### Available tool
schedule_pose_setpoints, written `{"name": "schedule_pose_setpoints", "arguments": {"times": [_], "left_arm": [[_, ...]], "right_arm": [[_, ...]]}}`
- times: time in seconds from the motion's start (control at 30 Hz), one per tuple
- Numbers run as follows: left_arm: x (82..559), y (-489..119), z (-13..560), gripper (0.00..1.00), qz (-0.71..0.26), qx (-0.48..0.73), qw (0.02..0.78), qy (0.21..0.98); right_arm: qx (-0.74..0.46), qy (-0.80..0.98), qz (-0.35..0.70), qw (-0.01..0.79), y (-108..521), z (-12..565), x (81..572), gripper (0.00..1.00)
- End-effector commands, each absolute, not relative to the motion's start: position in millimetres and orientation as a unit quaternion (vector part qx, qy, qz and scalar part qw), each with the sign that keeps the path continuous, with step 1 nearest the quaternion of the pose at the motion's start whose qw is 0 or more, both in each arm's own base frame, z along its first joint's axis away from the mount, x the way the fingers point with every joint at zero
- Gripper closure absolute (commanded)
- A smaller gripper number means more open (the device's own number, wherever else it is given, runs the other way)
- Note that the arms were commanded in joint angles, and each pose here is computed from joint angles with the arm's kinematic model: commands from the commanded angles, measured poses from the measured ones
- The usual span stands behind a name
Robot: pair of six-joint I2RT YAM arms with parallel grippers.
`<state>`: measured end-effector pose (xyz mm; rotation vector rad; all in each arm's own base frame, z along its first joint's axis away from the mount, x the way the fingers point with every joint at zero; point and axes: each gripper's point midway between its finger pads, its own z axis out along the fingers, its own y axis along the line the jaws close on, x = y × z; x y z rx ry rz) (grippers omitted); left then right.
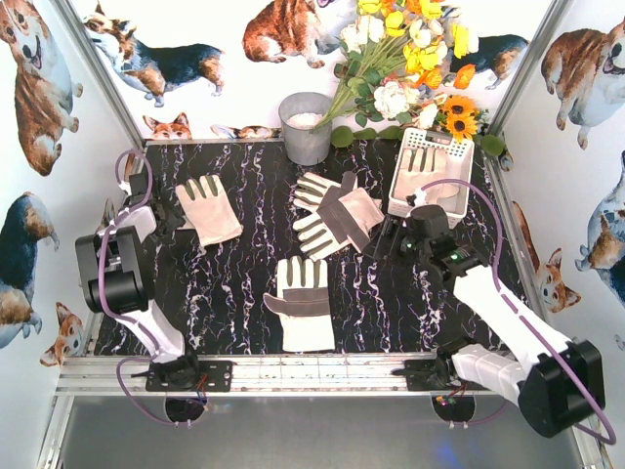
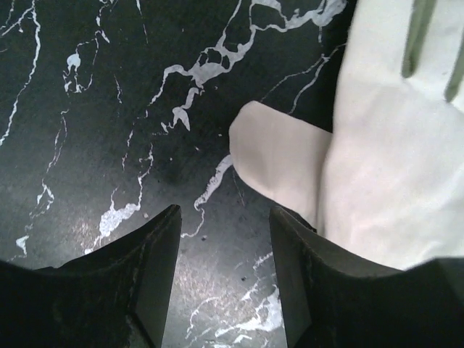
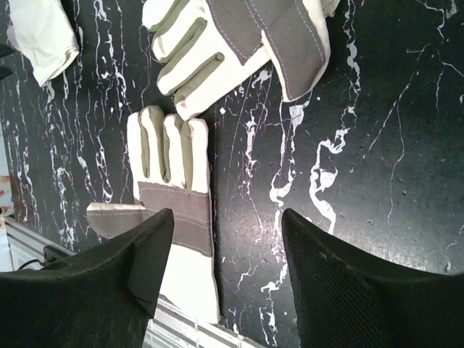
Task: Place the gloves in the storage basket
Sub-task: Turn over the glove at the center of the board.
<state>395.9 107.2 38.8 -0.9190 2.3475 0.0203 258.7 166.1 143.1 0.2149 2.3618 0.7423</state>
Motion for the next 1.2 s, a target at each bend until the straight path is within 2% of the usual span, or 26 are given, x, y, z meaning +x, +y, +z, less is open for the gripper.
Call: {"name": "schedule_pose_setpoints", "arguments": {"times": [0.0,0.47,0.5,0.63,0.83,1.03,1.17], "left_arm": [[412,120,38,0.55,0.0,-0.342,0.326,0.882],[437,120,27,0.6,-0.034,-0.32,0.343,0.883],[438,120,26,0.61,-0.036,-0.317,0.341,0.884],[438,118,20,0.8,-0.039,-0.316,0.333,0.888],[427,122,39,1.0,-0.02,-0.309,0.356,0.881],[416,123,92,1.0,-0.005,-0.285,0.404,0.869],[392,127,143,1.0,0.034,-0.262,0.428,0.865]], "right_arm": [[0.074,0.893,0.282,0.344,162,159,255,0.37],[0.076,0.903,0.272,0.324,156,149,241,0.37],[0.077,0.903,0.272,0.324,156,148,241,0.37],[0.079,0.902,0.272,0.325,156,151,241,0.37],[0.083,0.899,0.27,0.334,153,157,240,0.37],[0.084,0.899,0.272,0.334,153,160,237,0.37],[0.084,0.895,0.279,0.339,153,166,235,0.37]]}}
